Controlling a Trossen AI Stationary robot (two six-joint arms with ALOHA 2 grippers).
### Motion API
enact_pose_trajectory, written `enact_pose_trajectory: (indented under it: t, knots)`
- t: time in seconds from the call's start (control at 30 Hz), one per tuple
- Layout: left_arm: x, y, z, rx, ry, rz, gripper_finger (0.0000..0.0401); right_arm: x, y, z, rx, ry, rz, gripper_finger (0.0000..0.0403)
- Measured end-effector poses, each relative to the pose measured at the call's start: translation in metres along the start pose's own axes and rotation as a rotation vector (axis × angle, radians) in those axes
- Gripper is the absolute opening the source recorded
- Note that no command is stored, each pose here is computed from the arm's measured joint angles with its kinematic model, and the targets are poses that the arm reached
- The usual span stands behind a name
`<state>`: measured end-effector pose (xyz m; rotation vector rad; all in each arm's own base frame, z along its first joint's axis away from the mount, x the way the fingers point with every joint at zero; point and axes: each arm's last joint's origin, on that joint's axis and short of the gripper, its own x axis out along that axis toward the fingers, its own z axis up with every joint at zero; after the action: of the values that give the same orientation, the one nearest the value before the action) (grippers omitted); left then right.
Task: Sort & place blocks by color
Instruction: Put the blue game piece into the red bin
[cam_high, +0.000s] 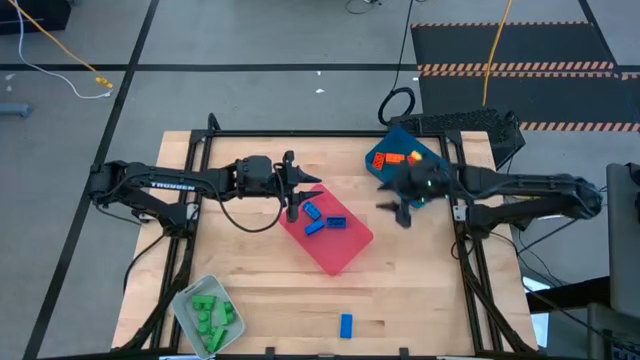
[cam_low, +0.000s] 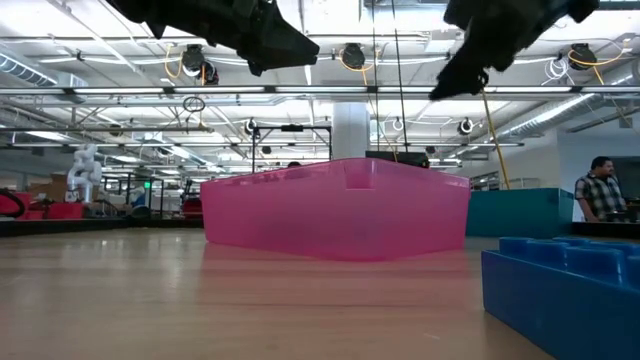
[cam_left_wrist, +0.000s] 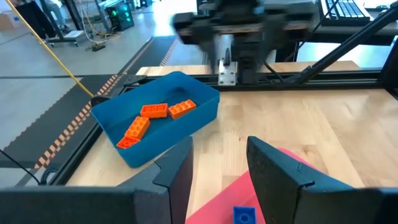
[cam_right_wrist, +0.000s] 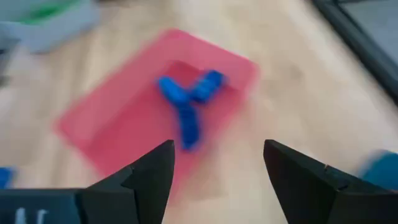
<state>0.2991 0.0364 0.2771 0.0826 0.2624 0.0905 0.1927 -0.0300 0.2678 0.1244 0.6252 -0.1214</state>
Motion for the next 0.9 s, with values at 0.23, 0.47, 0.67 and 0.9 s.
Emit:
enact_pose_trajectory:
  t: [0.23,0.47,0.67,0.9]
  knots:
    - [0.0,0.0,0.002,-0.01,-0.017,0.002,0.0152,0.015,0.062,0.004,-0.136,-0.073,0.221,0.024]
    - [0.0,0.0,0.001,-0.01,-0.013,0.001,0.0152,0.047,0.107,-0.008,-0.291,-0.053,0.328,0.024]
    - [0.0,0.0,0.001,-0.01,-0.014,0.001,0.0152,0.071,0.137,-0.015,-0.382,-0.118,0.471,0.024]
    - [0.0,0.0,0.001,-0.01,-0.015,0.001,0.0152,0.101,0.149,-0.029,-0.433,-0.099,0.57,0.024]
